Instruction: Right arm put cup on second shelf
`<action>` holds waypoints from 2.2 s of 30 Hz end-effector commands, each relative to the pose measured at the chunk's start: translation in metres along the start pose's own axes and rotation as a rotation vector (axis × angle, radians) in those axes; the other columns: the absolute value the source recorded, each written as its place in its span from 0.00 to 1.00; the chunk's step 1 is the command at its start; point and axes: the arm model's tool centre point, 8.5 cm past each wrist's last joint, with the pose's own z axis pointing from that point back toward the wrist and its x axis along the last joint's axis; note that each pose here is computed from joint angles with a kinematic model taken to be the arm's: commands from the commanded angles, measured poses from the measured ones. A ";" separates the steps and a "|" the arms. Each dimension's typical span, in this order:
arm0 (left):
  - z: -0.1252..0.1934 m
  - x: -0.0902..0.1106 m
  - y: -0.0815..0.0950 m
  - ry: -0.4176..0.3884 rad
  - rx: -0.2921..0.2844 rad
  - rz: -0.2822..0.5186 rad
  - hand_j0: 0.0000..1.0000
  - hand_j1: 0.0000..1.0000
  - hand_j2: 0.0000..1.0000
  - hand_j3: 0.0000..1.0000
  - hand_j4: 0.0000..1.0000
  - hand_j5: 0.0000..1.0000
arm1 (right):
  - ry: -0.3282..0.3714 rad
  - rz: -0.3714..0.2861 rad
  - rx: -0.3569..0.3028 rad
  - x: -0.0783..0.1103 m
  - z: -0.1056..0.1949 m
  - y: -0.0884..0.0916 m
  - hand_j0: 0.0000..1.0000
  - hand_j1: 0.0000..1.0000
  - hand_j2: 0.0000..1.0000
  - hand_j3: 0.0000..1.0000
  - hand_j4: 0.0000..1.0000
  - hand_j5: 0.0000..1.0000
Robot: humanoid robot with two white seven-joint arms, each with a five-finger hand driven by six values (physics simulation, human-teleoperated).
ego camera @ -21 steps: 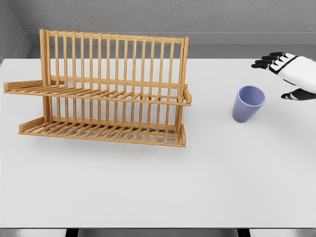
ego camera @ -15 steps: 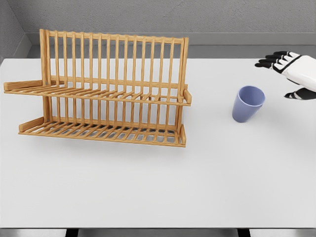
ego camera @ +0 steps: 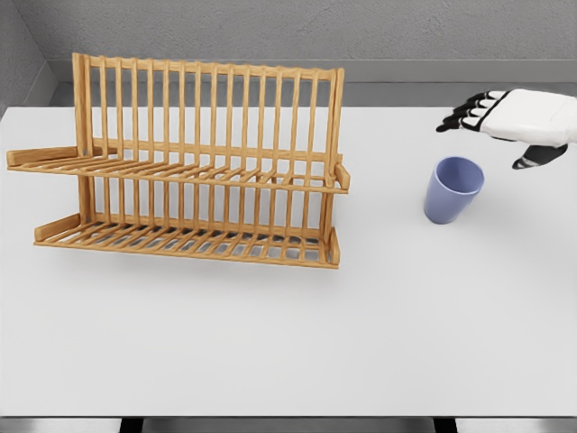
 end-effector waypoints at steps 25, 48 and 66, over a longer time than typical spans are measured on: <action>0.000 0.000 0.000 0.000 0.000 0.000 1.00 1.00 1.00 1.00 1.00 1.00 | -0.049 -0.075 0.130 0.004 -0.047 0.041 1.00 1.00 1.00 1.00 1.00 1.00; 0.000 0.000 0.000 0.000 0.000 0.000 1.00 1.00 1.00 1.00 1.00 1.00 | -0.058 -0.064 0.114 0.006 -0.051 0.032 0.60 0.60 0.60 0.60 0.60 0.60; 0.000 0.000 0.000 0.000 0.000 0.000 1.00 1.00 1.00 1.00 1.00 1.00 | -0.044 0.019 -0.007 0.005 -0.026 -0.019 0.60 0.60 0.60 0.60 0.60 0.60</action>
